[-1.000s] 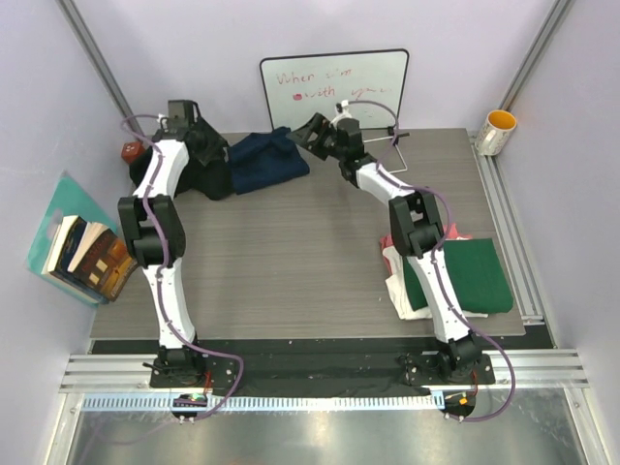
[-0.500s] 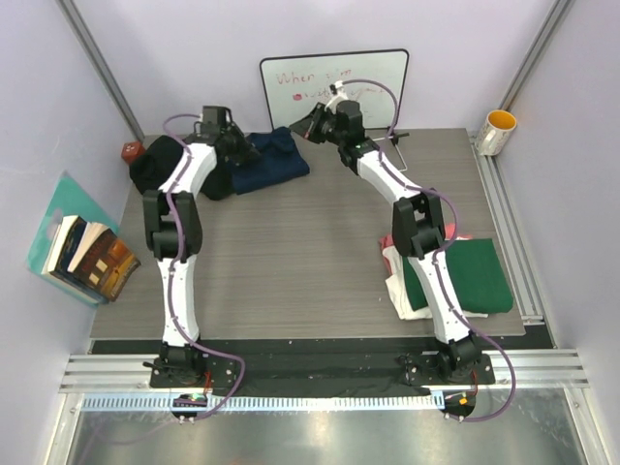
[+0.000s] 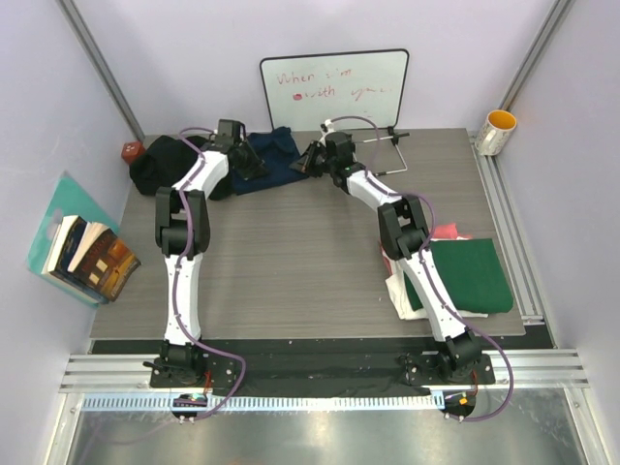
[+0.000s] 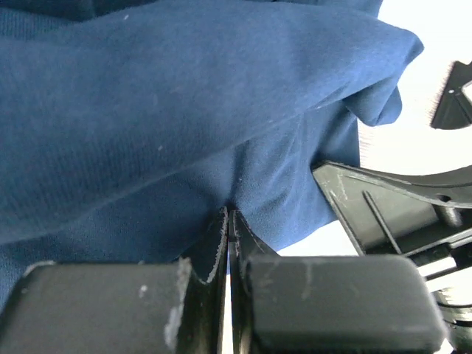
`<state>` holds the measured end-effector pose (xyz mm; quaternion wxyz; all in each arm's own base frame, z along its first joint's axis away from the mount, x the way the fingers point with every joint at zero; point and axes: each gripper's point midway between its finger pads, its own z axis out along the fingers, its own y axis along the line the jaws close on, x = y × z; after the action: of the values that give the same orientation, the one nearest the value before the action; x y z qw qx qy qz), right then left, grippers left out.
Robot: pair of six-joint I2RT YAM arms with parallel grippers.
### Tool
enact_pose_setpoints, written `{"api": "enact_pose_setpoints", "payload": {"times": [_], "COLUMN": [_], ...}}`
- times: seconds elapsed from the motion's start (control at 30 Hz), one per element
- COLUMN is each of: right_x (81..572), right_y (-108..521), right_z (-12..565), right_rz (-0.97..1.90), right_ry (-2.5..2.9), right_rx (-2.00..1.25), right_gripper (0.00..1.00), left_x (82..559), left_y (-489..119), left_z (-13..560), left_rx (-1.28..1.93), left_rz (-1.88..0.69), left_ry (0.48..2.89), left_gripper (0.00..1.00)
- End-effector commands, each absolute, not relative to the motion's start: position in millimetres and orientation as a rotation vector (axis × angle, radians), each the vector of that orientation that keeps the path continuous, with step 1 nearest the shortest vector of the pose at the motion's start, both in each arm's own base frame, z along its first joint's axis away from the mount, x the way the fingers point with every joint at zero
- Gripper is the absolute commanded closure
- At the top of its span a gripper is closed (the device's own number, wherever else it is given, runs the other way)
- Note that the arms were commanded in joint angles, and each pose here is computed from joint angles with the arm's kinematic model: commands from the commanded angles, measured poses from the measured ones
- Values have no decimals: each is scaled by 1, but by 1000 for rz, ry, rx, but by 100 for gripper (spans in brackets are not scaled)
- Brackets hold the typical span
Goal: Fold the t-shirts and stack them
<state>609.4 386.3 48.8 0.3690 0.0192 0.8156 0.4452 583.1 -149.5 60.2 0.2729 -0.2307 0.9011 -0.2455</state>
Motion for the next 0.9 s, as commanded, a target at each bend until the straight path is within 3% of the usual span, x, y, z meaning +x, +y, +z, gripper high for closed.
{"api": "enact_pose_setpoints", "payload": {"times": [0.0, 0.3, 0.87], "right_x": [586, 540, 384], "right_y": [402, 374, 334], "right_z": [46, 41, 26], "right_rz": [1108, 969, 853], "right_ry": [2163, 2346, 2660], "right_rx": [-12, -58, -253], "right_gripper": [99, 99, 99], "left_x": [567, 501, 350], "left_y": [-138, -152, -166], "left_z": [37, 10, 26], "left_rx": [-612, -559, -378], "left_rz": [-540, -485, -382], "left_ry": [2518, 2772, 2971], "left_gripper": [100, 100, 100]}}
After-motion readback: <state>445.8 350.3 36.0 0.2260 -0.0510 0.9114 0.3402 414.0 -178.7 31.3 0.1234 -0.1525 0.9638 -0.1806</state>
